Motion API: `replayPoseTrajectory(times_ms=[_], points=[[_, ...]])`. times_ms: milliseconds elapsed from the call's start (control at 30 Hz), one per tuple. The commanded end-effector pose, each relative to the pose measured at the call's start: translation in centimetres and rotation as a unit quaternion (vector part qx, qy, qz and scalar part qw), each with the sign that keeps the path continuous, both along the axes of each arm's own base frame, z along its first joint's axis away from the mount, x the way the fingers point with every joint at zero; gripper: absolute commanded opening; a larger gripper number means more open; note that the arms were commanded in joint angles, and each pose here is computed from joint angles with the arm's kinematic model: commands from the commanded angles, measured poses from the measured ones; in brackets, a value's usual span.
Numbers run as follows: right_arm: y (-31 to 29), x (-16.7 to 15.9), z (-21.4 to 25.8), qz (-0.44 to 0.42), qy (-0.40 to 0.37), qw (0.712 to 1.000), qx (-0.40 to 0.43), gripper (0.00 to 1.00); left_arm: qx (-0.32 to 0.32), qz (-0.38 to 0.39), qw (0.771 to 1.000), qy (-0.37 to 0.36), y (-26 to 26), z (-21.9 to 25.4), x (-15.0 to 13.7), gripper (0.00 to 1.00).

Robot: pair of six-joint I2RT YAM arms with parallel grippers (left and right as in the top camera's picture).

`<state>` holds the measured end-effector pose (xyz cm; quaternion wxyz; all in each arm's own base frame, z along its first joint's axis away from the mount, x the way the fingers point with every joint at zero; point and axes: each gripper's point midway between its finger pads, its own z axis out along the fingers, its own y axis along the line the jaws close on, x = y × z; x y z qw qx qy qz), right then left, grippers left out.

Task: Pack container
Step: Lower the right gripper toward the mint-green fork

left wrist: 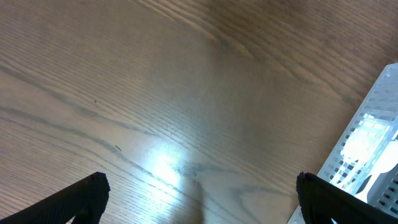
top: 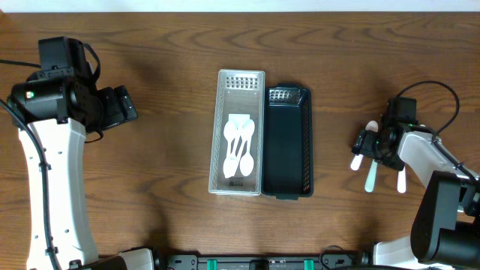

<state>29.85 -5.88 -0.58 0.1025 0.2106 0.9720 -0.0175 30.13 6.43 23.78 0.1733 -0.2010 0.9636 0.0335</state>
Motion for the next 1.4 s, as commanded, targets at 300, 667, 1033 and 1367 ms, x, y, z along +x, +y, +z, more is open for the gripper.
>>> replayPoseTrajectory(times_ms=[300,667,1033,1367], points=[[0.5,-1.5,-1.4,-0.002,0.024,1.0,0.017,0.97,-0.008,0.005,1.0,0.006,-0.1,-0.4,-0.2,0.98],[0.3,1.7,4.2,0.009,-0.053,0.998,0.018,0.99,-0.007,0.003,1.0,0.005,-0.1,-0.3,-0.1,0.98],[-3.3,-0.9,6.6,-0.072,-0.037,0.997,0.004,0.99,-0.007,0.003,1.0,0.005,-0.1,-0.3,-0.1,0.98],[-2.2,-1.3,4.2,-0.049,0.003,0.998,0.036,0.99,-0.006,0.003,1.0,0.002,-0.1,-0.3,0.0,0.98]])
